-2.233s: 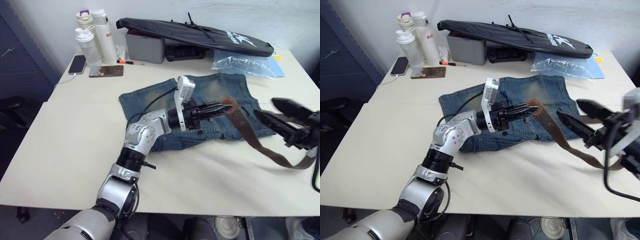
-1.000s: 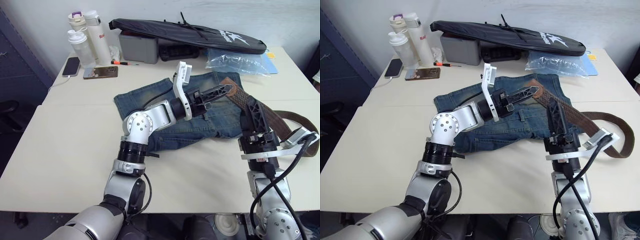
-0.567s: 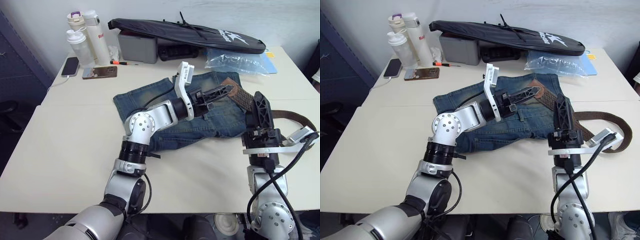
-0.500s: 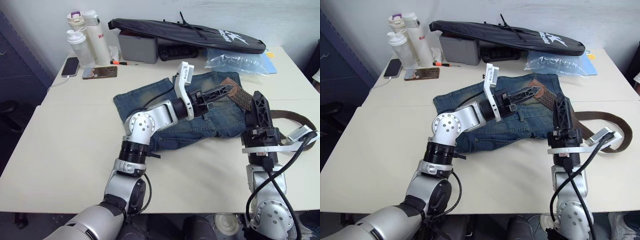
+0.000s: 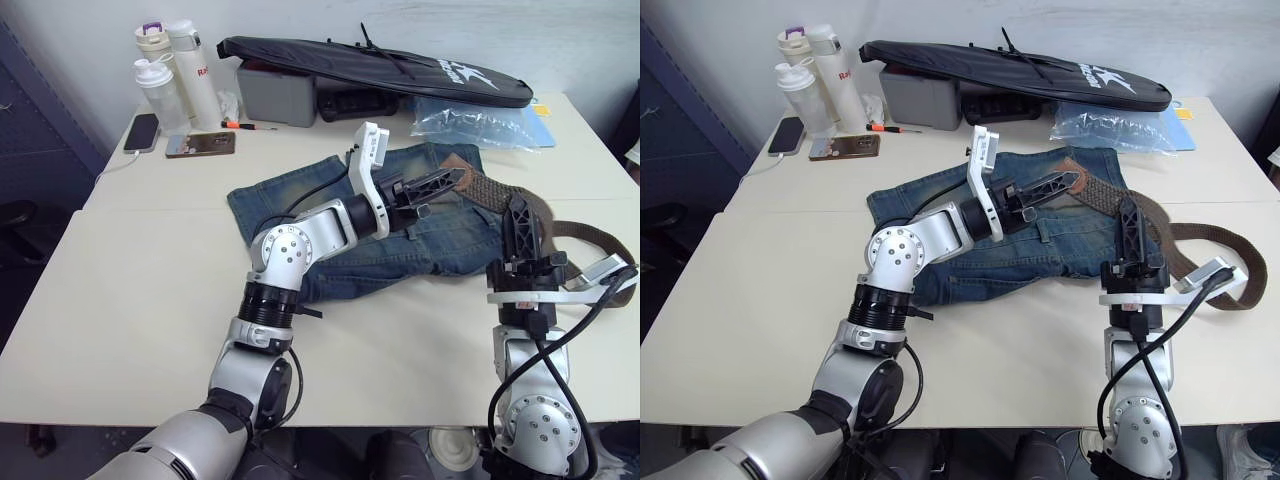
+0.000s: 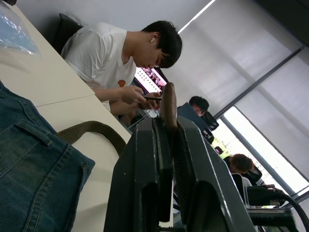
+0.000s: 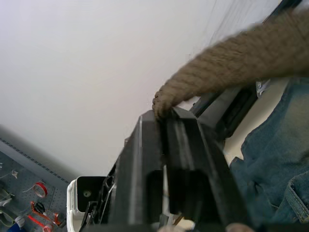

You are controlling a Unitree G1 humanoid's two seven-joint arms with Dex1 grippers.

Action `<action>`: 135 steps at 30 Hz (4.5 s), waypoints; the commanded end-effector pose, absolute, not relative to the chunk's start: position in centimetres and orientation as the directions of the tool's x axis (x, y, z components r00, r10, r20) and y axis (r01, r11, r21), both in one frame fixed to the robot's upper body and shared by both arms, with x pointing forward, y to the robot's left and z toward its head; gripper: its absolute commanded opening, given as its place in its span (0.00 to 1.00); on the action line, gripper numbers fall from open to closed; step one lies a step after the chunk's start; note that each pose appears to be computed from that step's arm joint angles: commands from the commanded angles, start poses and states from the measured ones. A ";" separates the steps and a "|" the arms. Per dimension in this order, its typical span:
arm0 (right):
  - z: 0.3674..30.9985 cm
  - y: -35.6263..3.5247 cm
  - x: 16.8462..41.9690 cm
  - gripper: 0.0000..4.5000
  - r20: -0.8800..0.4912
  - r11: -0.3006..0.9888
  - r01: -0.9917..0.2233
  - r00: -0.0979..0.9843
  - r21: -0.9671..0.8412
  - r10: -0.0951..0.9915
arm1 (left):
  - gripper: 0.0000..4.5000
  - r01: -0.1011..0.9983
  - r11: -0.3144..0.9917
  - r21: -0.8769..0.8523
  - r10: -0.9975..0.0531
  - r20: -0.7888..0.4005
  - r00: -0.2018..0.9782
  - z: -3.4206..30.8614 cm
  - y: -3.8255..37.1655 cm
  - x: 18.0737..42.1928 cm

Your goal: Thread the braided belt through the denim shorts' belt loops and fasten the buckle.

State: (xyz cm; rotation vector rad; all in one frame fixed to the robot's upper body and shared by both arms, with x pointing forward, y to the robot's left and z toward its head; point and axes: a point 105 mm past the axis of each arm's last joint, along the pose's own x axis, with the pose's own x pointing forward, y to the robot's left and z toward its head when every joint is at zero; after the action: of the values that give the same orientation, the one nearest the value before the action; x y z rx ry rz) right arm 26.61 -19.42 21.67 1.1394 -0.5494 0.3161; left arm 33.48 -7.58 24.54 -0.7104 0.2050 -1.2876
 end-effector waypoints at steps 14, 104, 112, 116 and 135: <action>26.9 -23.8 24.1 0.00 0.669 0.586 -0.501 0.736 0.637 -0.099 | 0.84 0.984 0.071 -0.165 -0.995 0.062 0.083 23.0 -5.4 31.1; 18.2 -19.9 24.7 0.00 0.035 0.821 -0.261 0.958 0.508 0.283 | 0.99 0.996 0.040 -0.080 -0.956 -0.294 0.014 21.3 8.5 30.5; 15.6 -20.7 25.2 0.00 0.004 0.762 -0.181 0.974 0.622 0.228 | 0.99 0.994 0.086 -0.071 -0.949 -0.310 0.060 20.8 8.2 29.7; 15.8 -20.0 25.1 0.00 0.035 0.720 -0.212 0.967 0.661 0.253 | 0.99 0.993 0.097 -0.073 -0.947 -0.314 0.070 20.6 8.2 29.8; 15.3 -18.9 24.7 0.00 0.015 0.624 -0.183 0.964 0.759 0.265 | 0.99 0.999 0.047 -0.002 -0.918 -0.394 0.042 19.6 8.7 29.5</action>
State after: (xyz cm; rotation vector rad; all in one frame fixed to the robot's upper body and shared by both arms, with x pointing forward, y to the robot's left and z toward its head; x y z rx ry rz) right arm 24.95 -19.26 15.03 0.8609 0.1082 0.2435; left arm 29.61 8.54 18.98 0.2622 0.3567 -1.4967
